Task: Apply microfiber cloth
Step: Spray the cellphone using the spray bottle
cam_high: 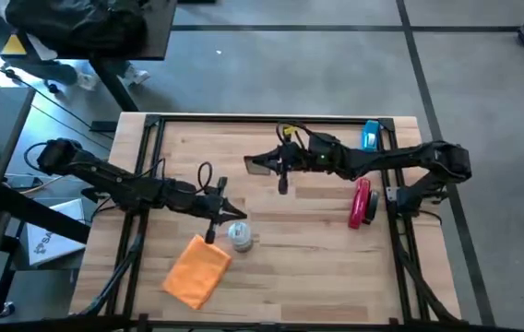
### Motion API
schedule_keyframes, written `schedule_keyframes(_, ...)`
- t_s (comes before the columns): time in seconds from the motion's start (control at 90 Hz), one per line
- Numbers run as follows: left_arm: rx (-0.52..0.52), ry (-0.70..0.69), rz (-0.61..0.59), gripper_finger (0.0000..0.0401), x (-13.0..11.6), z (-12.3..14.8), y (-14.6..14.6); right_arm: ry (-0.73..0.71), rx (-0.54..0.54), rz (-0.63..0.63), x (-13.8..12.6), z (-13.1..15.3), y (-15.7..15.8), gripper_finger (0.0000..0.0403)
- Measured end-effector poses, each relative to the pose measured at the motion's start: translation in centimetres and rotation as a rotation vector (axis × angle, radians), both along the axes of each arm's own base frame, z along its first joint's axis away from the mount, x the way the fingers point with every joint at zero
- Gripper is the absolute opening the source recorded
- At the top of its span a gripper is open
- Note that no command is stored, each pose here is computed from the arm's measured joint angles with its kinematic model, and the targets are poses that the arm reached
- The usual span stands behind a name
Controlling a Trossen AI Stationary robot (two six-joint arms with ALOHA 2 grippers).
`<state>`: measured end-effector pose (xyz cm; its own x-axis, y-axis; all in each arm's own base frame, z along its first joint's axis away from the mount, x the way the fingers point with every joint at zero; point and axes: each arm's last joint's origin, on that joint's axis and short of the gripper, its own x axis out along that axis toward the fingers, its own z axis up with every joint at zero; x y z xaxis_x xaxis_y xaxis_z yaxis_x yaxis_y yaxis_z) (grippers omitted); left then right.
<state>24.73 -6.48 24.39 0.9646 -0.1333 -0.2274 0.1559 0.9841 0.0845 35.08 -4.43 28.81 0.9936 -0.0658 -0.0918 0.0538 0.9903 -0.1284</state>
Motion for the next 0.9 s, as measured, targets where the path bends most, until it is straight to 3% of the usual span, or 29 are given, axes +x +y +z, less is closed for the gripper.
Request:
schedule_keyframes(0.311, -0.002, 0.007, -0.016, 0.0000, 0.0, 0.0, 0.0, -0.020, 0.000, 0.005, 1.8, -2.3, -0.3, 0.0000)
schedule_keyframes(0.656, -0.002, -0.023, 0.007, 0.0000, -0.4, 0.8, 0.0, -0.094, -0.013, 0.051, 2.4, -1.5, -0.2, 0.0000)
schedule_keyframes(0.9, 0.005, 0.004, -0.011, 0.0000, -0.5, 0.4, -0.5, -0.062, -0.001, 0.050, 3.1, -2.9, -0.3, 0.0000)
